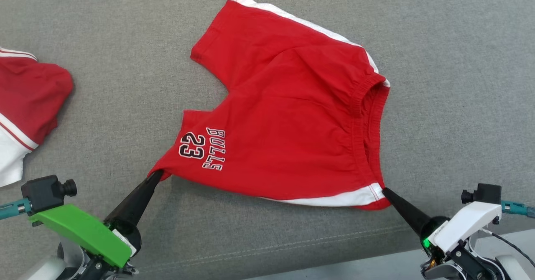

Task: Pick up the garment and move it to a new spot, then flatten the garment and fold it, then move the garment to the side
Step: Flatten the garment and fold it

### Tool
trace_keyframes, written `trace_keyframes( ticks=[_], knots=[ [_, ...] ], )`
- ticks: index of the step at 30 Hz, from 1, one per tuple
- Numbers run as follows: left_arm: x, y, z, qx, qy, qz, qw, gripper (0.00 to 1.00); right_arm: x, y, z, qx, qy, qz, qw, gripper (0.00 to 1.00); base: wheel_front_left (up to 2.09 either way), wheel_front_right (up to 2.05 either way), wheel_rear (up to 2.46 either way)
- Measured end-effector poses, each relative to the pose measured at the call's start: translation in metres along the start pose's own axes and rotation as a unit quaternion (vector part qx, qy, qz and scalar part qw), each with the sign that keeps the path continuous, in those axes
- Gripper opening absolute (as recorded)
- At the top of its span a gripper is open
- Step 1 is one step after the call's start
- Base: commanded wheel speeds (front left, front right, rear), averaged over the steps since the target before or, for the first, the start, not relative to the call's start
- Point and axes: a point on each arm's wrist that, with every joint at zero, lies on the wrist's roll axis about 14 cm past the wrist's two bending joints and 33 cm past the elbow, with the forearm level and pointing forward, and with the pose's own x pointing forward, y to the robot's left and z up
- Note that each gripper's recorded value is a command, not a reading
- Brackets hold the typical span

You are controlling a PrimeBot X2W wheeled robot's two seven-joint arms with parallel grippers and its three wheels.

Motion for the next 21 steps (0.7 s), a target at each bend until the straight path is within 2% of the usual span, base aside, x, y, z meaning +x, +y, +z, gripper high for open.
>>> trace_keyframes(
  ticks=[8, 21],
  knots=[
    [-0.012, 0.011, 0.002, 0.005, 0.002, 0.025, 1.0, 0.0, -0.019, -0.01, -0.032, 0.021, 0.055, -0.008, 0.998, 0.0, 0.0, 0.0, 0.0],
    [-0.003, 0.022, 0.001, 0.008, 0.016, 0.036, 0.999, 0.0, -0.025, -0.014, -0.025, -0.011, 0.055, -0.015, 0.998, 0.0, 0.0, 0.0, 0.0]
  ],
)
